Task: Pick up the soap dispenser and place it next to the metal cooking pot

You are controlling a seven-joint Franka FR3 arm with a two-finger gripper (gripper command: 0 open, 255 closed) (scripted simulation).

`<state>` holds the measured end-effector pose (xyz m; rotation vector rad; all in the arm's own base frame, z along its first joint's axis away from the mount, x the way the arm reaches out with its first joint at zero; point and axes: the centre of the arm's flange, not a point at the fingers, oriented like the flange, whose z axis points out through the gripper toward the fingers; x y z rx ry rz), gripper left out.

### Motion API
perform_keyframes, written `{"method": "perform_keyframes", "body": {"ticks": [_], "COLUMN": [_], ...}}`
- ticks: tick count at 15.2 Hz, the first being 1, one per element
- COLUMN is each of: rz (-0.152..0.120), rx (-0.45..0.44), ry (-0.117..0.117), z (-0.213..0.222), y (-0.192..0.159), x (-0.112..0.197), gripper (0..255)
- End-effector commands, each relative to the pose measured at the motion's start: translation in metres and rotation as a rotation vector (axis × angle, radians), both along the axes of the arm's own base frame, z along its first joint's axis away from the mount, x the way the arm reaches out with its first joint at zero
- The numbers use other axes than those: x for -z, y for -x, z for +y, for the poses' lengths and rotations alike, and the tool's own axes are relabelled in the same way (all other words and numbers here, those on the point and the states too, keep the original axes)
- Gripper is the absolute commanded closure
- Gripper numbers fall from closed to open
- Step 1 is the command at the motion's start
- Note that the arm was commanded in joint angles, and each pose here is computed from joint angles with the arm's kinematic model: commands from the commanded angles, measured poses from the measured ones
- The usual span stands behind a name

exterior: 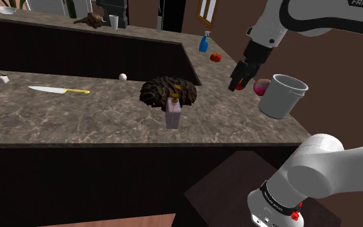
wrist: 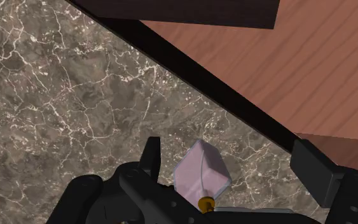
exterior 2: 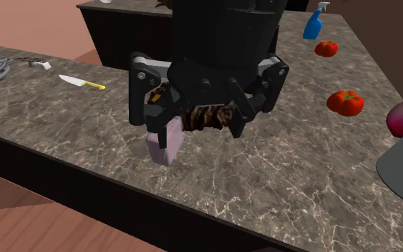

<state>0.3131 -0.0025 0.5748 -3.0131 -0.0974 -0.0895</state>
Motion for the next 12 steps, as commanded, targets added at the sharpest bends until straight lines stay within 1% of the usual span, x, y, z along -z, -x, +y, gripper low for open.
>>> {"method": "perform_keyframes", "body": {"ticks": [1,12], "rz": [0.000,-0.074], "rx": [0.000,0.287], "ry": [0.000,0.072], "z": [0.000,0.073], "y": [0.000,-0.080], "x": [0.000,0.094], "gripper": [0,0]}}
